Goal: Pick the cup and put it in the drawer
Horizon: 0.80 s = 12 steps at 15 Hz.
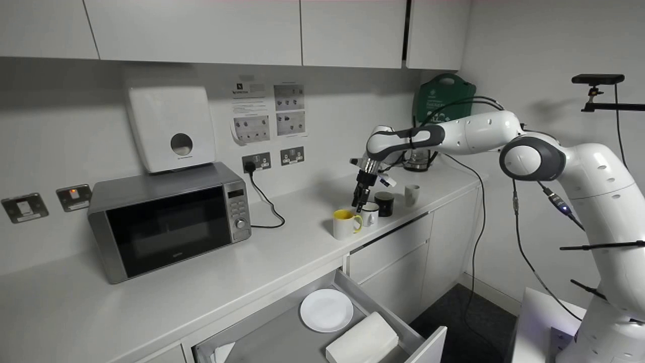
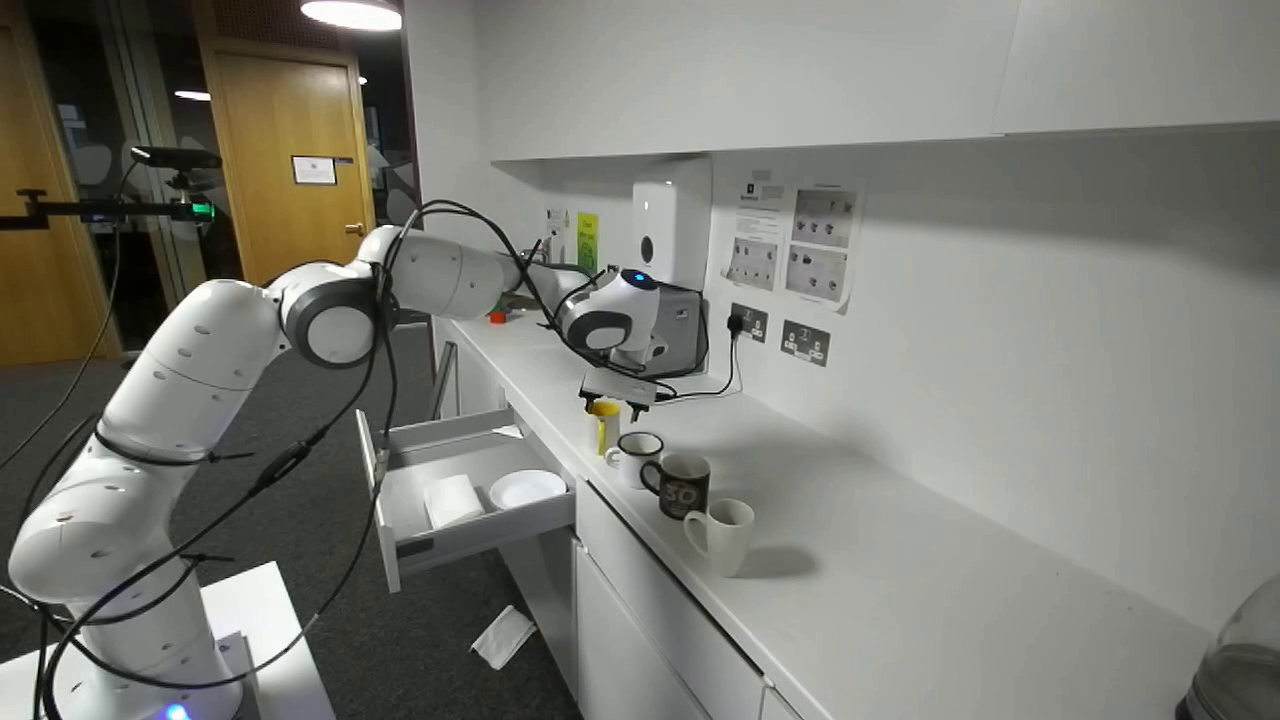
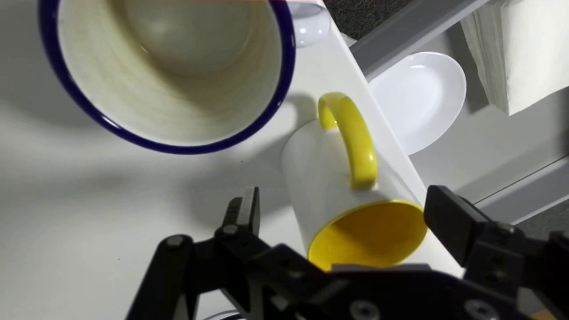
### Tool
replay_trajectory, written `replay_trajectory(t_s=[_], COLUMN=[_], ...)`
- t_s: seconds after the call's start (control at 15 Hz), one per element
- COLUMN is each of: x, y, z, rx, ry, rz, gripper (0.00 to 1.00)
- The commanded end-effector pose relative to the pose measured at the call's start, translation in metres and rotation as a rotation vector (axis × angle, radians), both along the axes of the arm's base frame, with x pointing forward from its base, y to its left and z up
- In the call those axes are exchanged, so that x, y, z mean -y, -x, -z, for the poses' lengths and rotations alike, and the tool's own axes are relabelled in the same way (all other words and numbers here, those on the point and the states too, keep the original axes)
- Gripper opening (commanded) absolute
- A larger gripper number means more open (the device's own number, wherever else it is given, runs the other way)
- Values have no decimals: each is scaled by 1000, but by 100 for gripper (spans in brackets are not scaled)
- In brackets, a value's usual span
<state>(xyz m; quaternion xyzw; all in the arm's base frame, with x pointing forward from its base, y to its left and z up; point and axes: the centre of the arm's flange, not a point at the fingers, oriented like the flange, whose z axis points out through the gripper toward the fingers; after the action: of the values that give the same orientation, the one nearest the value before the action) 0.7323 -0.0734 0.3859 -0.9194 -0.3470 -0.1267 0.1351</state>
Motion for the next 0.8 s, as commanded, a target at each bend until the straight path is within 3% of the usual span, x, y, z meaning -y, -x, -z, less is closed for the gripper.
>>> replay_trajectory(t_s=[0.0,0.73], x=[10,15], y=[16,38], z=[-5,15], rx=[38,40], ry=[39,-13], rz=[-32,-82], gripper=[100,100])
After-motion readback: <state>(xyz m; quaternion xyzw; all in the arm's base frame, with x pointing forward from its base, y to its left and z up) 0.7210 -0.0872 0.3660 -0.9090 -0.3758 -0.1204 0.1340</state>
